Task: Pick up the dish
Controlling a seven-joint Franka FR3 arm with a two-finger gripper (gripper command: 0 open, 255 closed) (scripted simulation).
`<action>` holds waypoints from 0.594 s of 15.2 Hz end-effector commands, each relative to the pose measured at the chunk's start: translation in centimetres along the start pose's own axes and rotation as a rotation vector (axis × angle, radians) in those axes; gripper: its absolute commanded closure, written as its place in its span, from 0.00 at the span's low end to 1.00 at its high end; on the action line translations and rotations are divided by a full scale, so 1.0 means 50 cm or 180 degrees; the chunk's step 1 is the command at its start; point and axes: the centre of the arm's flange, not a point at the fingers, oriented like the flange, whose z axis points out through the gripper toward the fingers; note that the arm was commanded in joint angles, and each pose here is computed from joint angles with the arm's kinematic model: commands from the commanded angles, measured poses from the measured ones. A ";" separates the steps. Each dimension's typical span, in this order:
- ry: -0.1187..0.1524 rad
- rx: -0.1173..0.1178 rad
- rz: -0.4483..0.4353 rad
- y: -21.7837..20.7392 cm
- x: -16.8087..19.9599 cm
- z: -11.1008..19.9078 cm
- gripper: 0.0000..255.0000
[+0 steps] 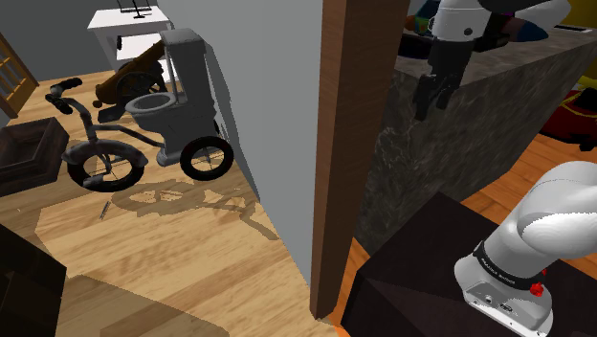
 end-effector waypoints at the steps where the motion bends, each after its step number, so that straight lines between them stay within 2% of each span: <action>1: 0.0000 0.0000 0.0000 0.000 0.000 0.000 0.00; 9: 0.0083 -0.0115 -0.0024 0.119 0.148 -0.059 0.00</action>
